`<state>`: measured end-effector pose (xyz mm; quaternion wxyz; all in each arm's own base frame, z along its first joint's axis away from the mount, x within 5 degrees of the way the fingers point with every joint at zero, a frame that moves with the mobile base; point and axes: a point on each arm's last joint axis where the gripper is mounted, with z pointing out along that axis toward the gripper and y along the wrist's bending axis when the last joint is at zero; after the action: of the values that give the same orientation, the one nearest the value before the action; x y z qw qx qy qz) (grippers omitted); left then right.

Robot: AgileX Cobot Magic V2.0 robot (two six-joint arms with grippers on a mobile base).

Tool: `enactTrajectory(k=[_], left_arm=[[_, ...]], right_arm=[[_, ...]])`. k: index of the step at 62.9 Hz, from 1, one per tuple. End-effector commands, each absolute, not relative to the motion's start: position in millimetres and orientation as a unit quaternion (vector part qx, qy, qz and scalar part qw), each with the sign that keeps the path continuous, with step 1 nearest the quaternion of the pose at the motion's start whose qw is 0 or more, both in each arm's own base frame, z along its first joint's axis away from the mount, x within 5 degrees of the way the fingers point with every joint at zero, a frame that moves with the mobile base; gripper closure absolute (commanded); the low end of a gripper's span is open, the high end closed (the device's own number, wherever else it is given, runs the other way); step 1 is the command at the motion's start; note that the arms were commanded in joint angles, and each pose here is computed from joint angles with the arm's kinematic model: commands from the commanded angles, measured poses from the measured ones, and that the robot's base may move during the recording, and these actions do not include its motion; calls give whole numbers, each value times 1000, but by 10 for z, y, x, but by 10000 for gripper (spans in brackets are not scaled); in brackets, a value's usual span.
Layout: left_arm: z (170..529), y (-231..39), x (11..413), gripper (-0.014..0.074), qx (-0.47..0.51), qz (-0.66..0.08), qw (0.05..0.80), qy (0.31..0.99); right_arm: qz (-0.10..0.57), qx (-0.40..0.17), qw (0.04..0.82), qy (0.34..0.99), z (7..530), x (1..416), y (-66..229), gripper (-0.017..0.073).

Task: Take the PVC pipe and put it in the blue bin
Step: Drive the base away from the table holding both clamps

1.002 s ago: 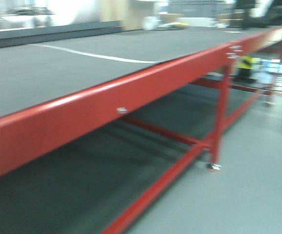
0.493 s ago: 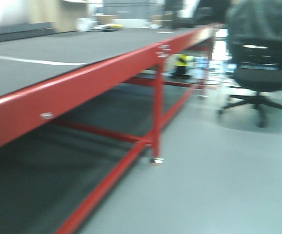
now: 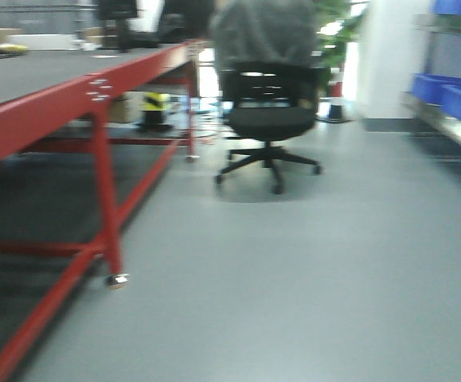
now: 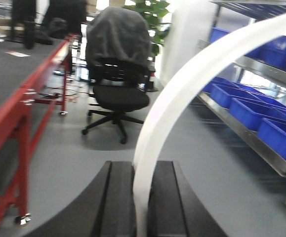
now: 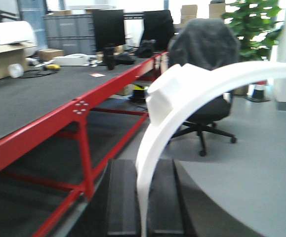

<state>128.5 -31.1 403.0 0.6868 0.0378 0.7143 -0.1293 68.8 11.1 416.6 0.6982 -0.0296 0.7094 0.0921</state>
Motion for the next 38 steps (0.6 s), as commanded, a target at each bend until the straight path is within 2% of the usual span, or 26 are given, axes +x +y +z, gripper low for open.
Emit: enactTrajectory(k=[1, 38], left_arm=[[4063, -307, 1277, 704, 32, -136, 697, 703], [4063, -307, 1277, 704, 32, -136, 697, 703]], right_arm=[[87, -31, 710, 698, 4197, 687, 106, 727], [87, -31, 710, 698, 4197, 687, 106, 727]])
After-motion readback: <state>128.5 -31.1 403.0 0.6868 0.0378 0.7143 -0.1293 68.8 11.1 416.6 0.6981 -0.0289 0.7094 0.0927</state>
